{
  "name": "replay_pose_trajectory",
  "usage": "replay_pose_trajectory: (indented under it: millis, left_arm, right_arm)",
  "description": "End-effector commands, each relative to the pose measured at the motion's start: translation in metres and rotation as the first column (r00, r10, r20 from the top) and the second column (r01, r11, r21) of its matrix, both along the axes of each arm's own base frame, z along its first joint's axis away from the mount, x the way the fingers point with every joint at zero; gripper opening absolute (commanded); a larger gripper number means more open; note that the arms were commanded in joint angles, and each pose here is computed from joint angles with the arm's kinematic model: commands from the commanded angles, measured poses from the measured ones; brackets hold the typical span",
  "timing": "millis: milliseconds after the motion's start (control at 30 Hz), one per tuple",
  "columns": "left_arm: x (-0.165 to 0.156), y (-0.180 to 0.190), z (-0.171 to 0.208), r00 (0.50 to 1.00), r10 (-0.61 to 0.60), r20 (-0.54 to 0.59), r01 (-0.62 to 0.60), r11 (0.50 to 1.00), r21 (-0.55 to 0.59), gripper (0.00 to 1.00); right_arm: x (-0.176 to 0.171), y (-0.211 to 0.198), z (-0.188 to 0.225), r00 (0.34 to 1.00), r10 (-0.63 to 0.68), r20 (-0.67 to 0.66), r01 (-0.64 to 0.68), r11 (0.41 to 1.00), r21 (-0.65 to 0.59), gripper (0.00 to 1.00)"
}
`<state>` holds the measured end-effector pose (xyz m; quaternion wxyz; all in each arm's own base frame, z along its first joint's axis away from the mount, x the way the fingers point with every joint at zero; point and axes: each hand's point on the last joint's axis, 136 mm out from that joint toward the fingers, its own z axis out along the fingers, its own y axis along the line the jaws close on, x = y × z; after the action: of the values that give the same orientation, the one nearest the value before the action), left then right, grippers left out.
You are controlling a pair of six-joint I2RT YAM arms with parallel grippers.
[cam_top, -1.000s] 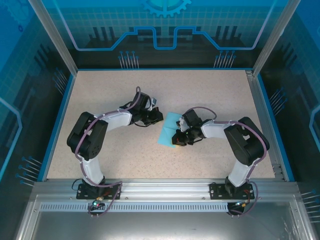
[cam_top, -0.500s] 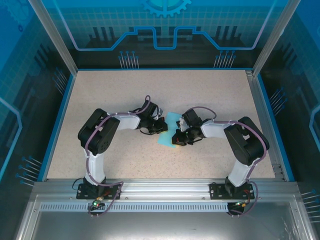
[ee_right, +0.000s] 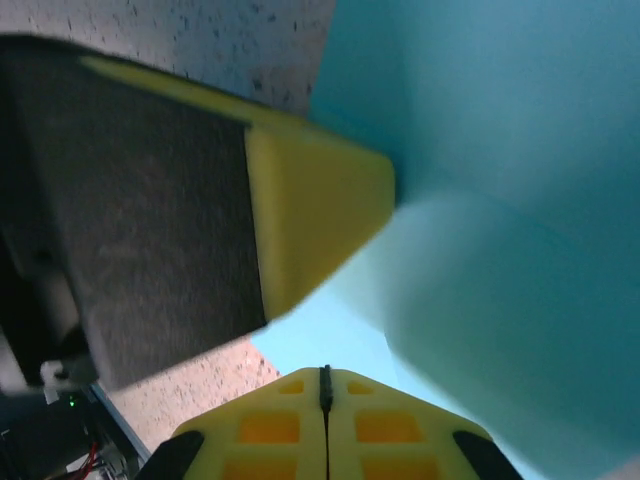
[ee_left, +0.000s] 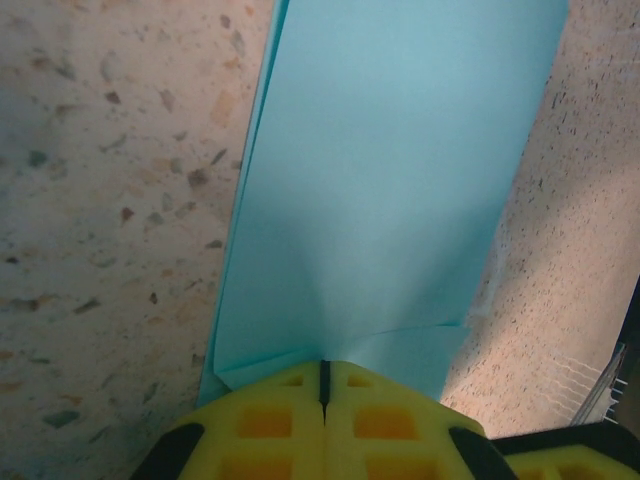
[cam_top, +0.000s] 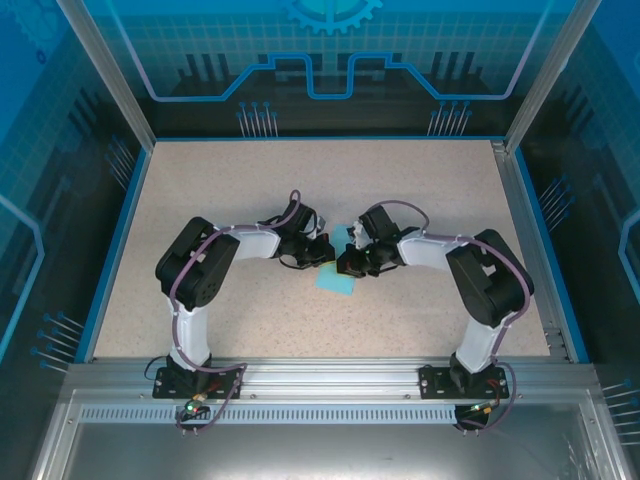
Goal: Fold a paper plane with a square sheet of paper (pick it up from the middle)
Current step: Fold the triangle a second time at the center of the table.
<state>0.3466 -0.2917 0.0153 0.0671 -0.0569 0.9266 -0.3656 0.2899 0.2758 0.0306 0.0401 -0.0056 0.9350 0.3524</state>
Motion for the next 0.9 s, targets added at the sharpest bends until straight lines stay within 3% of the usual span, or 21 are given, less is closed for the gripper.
replay_pose_trajectory:
  millis: [0, 200, 533, 867]
  left_arm:
    - [-0.011, 0.012, -0.025, 0.999, 0.016, -0.049, -0.013, 0.998, 0.064, 0.00]
    - [-0.011, 0.013, -0.026, 0.998, 0.019, -0.052, -0.016, 0.998, 0.063, 0.00]
    - [-0.013, 0.017, -0.034, 0.996, 0.040, -0.075, -0.033, 0.996, 0.087, 0.00]
    - [-0.014, 0.018, -0.036, 0.995, 0.046, -0.086, -0.038, 0.995, 0.094, 0.00]
  right_arm:
    - [0.000, -0.001, -0.021, 0.998, -0.010, -0.056, 0.008, 0.999, -0.036, 0.06]
    - [-0.016, -0.014, -0.049, 0.993, -0.014, -0.117, 0.003, 0.995, -0.098, 0.06]
    - [-0.035, -0.016, -0.029, 0.992, 0.050, -0.113, -0.055, 0.997, -0.047, 0.08]
    - [-0.068, -0.029, -0.041, 0.979, 0.106, -0.172, -0.115, 0.992, -0.043, 0.10]
